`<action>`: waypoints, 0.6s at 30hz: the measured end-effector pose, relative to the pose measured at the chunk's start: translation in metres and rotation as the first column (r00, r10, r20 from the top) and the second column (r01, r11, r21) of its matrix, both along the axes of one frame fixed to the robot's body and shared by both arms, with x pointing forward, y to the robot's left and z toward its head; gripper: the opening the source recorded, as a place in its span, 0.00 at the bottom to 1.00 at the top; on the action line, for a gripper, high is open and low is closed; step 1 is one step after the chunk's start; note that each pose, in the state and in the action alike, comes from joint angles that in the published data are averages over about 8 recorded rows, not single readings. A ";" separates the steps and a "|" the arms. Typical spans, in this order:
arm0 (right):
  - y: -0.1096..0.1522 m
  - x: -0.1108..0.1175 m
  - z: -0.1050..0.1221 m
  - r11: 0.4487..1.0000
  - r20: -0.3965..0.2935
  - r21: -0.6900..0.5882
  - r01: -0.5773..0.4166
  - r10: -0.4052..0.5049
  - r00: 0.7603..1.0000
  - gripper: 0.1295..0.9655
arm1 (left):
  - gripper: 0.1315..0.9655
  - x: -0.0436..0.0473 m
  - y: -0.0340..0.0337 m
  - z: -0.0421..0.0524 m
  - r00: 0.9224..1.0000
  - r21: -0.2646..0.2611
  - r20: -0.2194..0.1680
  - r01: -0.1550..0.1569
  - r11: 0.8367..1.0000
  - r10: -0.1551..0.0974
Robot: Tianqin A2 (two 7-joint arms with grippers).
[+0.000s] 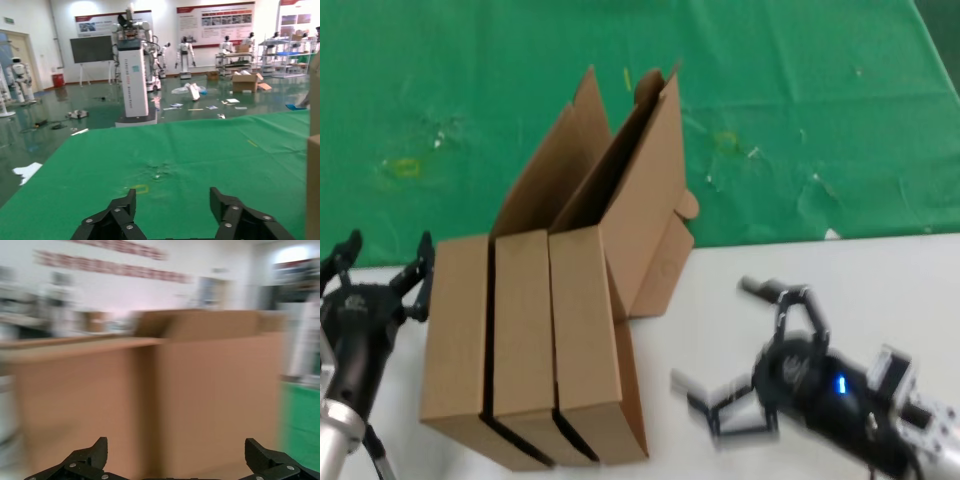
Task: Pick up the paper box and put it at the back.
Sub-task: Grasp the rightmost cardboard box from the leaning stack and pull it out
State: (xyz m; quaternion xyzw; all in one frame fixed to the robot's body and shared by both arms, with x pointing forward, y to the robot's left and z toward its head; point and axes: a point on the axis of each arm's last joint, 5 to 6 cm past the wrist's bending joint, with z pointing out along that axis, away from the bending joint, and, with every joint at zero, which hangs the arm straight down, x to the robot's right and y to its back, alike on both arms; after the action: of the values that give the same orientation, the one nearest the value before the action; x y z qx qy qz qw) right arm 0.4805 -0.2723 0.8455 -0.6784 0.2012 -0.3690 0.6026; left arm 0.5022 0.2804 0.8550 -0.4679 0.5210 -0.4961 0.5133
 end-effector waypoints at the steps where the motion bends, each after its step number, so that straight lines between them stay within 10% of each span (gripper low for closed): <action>1: -0.003 -0.002 0.000 0.998 -0.007 -0.014 -0.069 0.068 0.998 1.00 | 0.55 0.0000 0.0000 0.0000 1.000 0.000 0.000 0.000 1.000 0.000; 8: -0.025 -0.001 0.001 0.898 -0.080 -0.101 -0.429 0.422 0.903 1.00 | 0.45 0.0000 0.0000 0.0000 1.000 0.000 0.000 0.000 1.000 0.000; 18: -0.003 0.041 -0.014 0.813 -0.126 -0.190 -0.550 0.535 0.835 1.00 | 0.20 0.0000 0.0000 0.0000 1.000 0.000 0.000 0.000 1.000 0.000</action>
State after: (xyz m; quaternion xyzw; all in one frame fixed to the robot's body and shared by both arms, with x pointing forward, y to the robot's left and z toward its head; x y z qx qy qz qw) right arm 0.5219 -0.2756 0.8319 -0.7814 -0.0222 -0.1785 0.5975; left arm 0.5022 0.2804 0.8550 -0.4679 0.5210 -0.4961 0.5133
